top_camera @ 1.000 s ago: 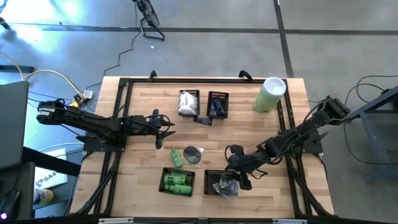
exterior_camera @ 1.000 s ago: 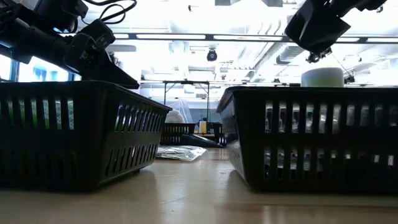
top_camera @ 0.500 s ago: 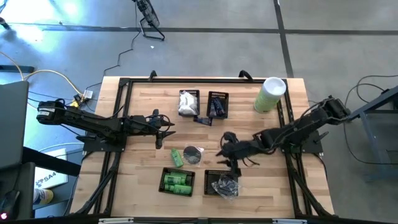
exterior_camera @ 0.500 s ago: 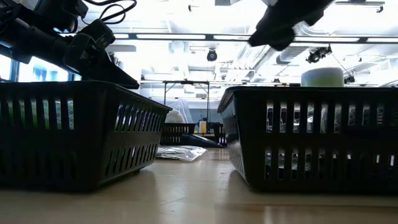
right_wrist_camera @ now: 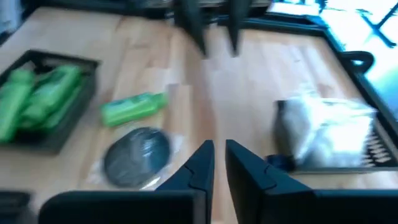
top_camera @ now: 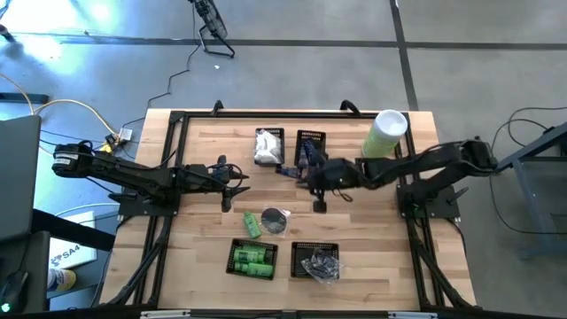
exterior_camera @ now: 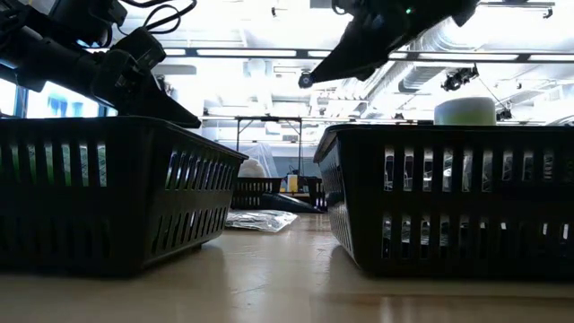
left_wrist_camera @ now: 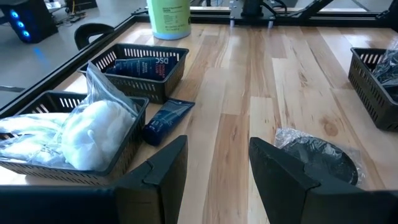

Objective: Pick & Place Travel size toiletries
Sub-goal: Put the blue shave cream into the top right black bin

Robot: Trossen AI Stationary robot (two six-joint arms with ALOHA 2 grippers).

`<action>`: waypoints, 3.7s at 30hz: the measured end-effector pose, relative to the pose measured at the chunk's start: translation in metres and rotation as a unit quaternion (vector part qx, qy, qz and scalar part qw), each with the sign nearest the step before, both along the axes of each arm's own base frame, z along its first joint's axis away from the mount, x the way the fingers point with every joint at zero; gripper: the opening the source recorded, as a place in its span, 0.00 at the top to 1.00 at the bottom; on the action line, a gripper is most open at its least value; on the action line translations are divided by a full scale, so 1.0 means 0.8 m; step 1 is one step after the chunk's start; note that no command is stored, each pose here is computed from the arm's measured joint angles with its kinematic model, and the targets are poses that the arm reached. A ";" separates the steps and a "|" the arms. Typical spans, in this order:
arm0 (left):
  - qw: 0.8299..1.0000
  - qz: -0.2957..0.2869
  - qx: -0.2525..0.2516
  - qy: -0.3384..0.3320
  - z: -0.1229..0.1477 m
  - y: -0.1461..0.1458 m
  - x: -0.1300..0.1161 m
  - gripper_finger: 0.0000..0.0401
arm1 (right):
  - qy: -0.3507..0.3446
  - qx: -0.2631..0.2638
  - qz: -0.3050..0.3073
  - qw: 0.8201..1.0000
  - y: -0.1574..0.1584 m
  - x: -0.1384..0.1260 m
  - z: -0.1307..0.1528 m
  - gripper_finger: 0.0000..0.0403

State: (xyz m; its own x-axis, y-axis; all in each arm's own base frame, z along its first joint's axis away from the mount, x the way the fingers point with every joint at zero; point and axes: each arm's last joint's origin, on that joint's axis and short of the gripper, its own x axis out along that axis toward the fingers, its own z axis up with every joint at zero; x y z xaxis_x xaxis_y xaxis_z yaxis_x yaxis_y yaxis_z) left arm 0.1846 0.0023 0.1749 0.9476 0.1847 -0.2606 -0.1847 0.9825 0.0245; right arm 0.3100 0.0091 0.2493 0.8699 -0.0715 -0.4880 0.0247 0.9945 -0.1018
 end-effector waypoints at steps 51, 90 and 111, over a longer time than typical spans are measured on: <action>0.996 0.053 -0.012 -0.073 0.016 0.003 0.003 0.58 | -0.139 -0.008 -0.002 0.990 -0.186 -0.031 0.030 0.99; 0.990 0.063 -0.057 -0.111 0.023 0.004 0.003 0.58 | -0.144 0.019 0.032 0.989 -0.175 -0.039 0.002 0.99; 0.984 0.121 -0.080 -0.099 0.019 0.007 0.012 0.58 | -0.232 -0.042 -0.014 0.972 -0.147 -0.088 -0.004 0.99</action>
State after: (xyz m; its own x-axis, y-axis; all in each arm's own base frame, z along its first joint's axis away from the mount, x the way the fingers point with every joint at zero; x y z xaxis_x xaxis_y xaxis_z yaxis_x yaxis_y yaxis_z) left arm 0.1943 0.0079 0.1901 0.9161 0.3829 -0.1186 -0.3993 0.8975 -0.1871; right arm 0.2395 -0.1084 0.2457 0.9919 -0.1216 -0.0360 0.1147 0.9813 -0.1545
